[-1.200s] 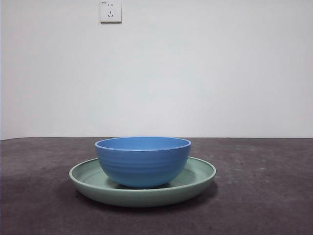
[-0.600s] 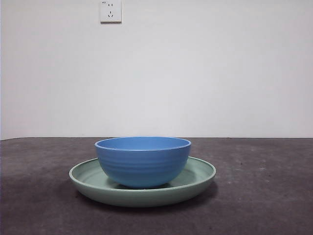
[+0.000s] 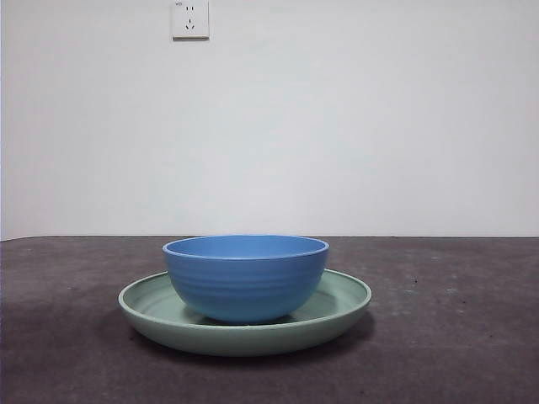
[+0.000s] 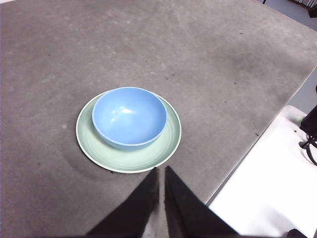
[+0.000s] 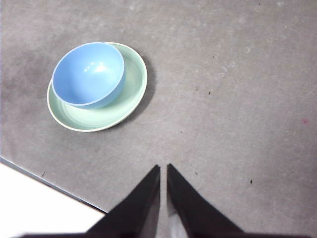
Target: Pick up the blue bowl, put it on the green plate, put it on desk
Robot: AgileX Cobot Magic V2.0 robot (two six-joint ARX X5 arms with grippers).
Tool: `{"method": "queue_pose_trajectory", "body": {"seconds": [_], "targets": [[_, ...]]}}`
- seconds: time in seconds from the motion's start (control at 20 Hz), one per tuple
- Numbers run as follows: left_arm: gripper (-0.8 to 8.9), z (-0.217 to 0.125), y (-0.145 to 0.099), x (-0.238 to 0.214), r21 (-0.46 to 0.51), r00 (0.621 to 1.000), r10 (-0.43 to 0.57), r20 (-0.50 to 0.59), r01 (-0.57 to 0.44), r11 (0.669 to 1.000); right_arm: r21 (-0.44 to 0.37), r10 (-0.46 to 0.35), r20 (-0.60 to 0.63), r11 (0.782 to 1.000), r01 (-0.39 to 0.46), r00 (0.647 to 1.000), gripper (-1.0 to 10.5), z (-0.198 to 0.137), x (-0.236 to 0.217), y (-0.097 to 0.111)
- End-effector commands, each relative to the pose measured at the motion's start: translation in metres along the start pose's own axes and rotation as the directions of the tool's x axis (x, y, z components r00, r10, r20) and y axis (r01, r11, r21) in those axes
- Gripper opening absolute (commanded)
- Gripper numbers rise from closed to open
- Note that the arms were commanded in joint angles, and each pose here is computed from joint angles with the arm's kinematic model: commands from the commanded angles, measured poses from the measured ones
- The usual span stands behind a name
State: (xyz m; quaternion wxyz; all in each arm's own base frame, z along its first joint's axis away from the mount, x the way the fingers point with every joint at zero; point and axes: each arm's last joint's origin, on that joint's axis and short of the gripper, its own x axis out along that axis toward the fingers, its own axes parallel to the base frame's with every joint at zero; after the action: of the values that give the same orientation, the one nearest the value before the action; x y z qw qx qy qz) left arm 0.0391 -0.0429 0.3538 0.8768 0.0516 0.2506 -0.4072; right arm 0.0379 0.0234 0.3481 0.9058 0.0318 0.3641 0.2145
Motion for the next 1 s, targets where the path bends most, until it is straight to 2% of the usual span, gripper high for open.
{"method": "queue_pose_trajectory", "body": {"seconds": [0.05,0.2,0.35,0.45,0.6,0.7,0.9,1.0], "targets": [[0.19,0.003,0.001,-0.001,-0.016,1.0,0.022,0.017,-0.022,1.0,-0.013,0.01,0.021,1.0,-0.01,1.0,0.2,0.003,-0.003,0.001],[0.19,-0.002,0.012,0.007,-0.085,0.99,0.137,0.016,-0.136,0.987,-0.013,0.01,0.021,1.0,-0.01,1.0,0.2,0.003,-0.003,0.001],[0.19,-0.021,0.028,0.019,-0.172,0.954,0.298,0.042,-0.287,0.942,-0.013,0.01,0.021,1.0,-0.01,1.0,0.2,0.003,-0.003,0.001],[0.19,-0.038,0.042,0.031,-0.225,0.908,0.409,0.09,-0.381,0.897,-0.013,0.01,0.021,1.0,-0.01,1.0,0.2,0.003,-0.003,0.001],[0.19,-0.067,0.063,0.05,-0.279,0.815,0.549,0.186,-0.492,0.825,-0.013,0.01,0.021,1.0,-0.01,1.0,0.2,0.003,-0.003,0.001],[0.19,-0.088,0.073,0.06,-0.301,0.754,0.609,0.246,-0.538,0.788,-0.013,0.01,0.021,1.0,-0.01,1.0,0.2,0.003,-0.003,0.001],[0.19,-0.123,0.083,0.077,-0.313,0.673,0.677,0.299,-0.601,0.736,-0.013,0.01,0.021,1.0,-0.01,1.0,0.2,0.003,-0.003,0.001],[0.19,-0.135,0.086,0.081,-0.34,0.608,0.743,0.28,-0.661,0.669,-0.013,0.01,0.021,1.0,-0.01,1.0,0.2,0.003,-0.003,0.001]]}}
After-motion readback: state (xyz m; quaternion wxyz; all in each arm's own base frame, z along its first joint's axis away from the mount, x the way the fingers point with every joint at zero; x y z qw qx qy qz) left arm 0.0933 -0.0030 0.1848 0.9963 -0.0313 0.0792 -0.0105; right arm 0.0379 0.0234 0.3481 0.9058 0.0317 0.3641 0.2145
